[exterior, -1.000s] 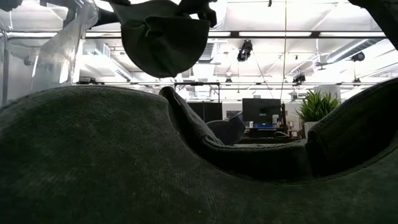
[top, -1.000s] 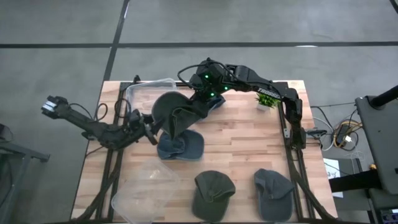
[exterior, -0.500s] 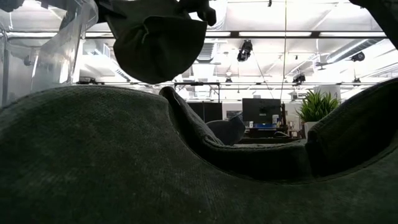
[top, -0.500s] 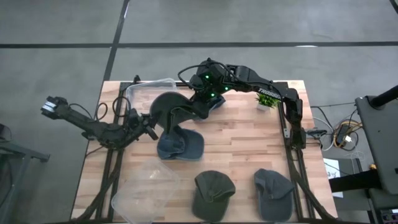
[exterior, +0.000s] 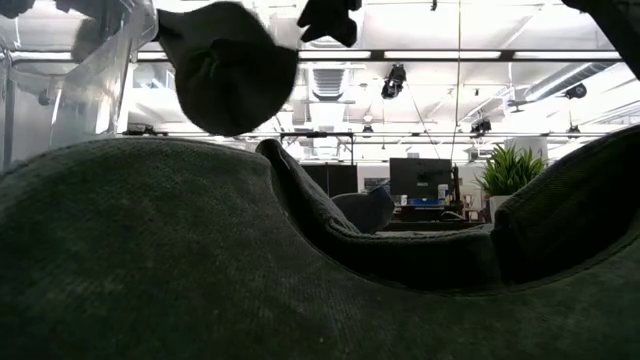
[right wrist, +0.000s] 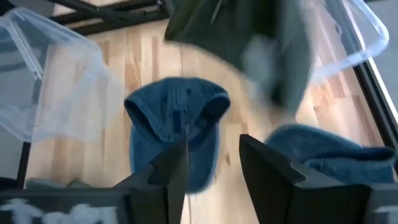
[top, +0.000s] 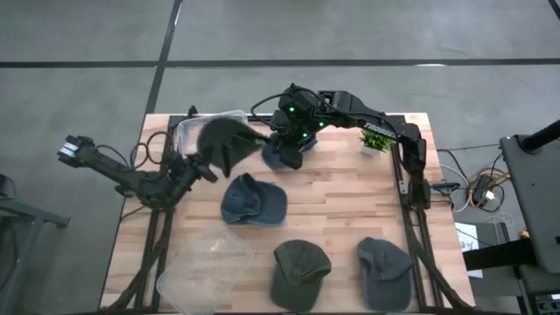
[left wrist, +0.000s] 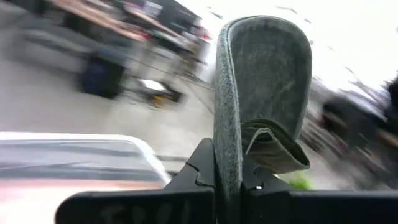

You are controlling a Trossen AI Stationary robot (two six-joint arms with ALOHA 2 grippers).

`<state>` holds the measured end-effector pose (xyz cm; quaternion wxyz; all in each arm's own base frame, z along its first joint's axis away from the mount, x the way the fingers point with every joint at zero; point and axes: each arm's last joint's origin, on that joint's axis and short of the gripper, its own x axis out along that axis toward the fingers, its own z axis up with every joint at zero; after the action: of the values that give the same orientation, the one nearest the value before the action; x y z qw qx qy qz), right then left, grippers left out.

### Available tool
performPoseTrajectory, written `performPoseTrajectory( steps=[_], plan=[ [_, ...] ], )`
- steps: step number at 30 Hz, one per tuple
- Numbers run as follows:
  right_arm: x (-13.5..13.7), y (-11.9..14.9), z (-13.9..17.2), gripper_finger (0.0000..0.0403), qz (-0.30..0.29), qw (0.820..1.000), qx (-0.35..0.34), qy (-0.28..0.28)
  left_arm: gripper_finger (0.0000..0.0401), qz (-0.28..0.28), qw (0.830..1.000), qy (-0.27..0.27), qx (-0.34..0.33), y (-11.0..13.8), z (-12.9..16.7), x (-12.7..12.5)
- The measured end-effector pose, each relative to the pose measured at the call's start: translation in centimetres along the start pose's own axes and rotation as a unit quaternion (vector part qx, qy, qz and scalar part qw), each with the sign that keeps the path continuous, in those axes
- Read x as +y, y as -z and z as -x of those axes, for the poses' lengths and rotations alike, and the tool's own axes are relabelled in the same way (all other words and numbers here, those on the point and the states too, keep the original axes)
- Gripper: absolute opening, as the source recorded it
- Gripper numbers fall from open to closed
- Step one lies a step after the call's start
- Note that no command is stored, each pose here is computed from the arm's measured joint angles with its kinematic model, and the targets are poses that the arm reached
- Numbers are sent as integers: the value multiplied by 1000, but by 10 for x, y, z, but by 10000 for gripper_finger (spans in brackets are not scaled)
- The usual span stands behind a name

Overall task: Pick & Place hat
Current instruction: Put the top gray cap into the top transparent bin

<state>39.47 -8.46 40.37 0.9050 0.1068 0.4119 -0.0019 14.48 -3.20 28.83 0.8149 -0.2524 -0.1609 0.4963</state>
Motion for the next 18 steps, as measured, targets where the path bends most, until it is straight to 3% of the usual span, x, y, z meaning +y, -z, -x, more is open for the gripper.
performPoseTrajectory(
  steps=[5,9,18],
  plan=[
    [4,4,21,146,2,1000,-1,15,3,72,996,-49,-32,-9,-7,6],
    [7,4,33,137,13,1000,-14,15,3,90,991,-82,-61,-12,-19,11],
    [9,6,43,121,33,999,-19,17,3,67,986,-122,-91,-7,-33,13]
  ],
)
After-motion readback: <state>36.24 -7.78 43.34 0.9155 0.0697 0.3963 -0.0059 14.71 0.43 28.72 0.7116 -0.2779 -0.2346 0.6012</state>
